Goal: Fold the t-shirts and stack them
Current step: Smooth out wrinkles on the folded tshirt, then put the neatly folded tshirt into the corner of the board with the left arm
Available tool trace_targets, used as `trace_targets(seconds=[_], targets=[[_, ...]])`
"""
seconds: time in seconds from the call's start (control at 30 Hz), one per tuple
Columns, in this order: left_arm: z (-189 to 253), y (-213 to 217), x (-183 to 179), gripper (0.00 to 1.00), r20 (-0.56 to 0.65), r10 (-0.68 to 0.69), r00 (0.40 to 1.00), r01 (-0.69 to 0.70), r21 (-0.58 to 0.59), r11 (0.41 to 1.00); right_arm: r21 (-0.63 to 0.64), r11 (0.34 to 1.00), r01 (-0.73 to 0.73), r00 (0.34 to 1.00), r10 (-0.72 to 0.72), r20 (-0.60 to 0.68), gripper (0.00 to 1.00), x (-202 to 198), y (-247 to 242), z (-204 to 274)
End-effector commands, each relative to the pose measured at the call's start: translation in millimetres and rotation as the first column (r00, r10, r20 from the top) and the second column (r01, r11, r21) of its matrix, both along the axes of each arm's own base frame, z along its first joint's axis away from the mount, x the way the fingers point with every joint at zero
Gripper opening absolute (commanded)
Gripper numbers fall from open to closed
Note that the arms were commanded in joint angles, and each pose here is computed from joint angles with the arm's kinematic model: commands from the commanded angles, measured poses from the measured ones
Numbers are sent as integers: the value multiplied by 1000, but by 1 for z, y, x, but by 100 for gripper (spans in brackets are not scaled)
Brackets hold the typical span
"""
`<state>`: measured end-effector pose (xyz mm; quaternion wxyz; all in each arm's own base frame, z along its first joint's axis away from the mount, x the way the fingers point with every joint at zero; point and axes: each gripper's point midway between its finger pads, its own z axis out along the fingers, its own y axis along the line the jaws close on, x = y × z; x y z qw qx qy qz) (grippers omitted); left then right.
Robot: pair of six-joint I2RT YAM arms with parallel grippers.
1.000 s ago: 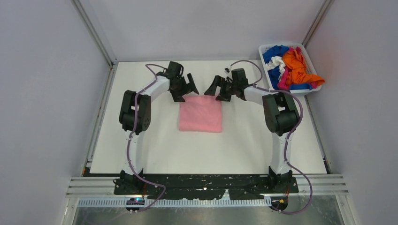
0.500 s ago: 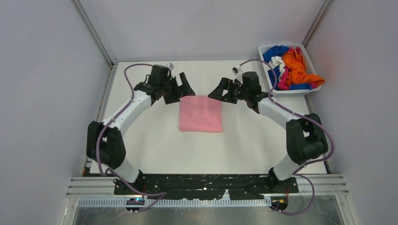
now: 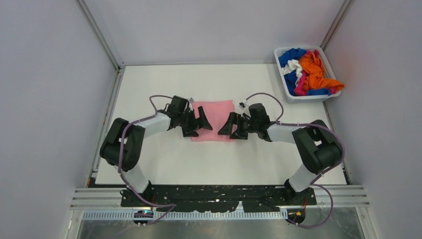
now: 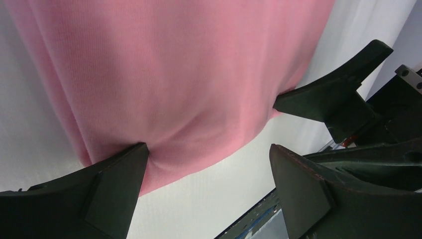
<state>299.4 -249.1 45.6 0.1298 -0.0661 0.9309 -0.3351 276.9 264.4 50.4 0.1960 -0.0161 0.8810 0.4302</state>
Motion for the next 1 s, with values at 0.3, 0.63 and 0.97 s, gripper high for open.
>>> trace_targets(seconds=[0.3, 0.63, 0.97], targets=[[28, 34, -12, 100, 113, 26, 993, -41, 139, 989, -49, 996, 70, 990, -63, 123, 96, 19, -19, 27], [36, 56, 25, 94, 153, 76, 985, -115, 267, 957, -67, 987, 149, 942, -121, 312, 96, 7, -47, 88], [-4, 60, 61, 57, 69, 92, 993, -111, 368, 923, -142, 970, 198, 917, -131, 378, 95, -12, -76, 100]])
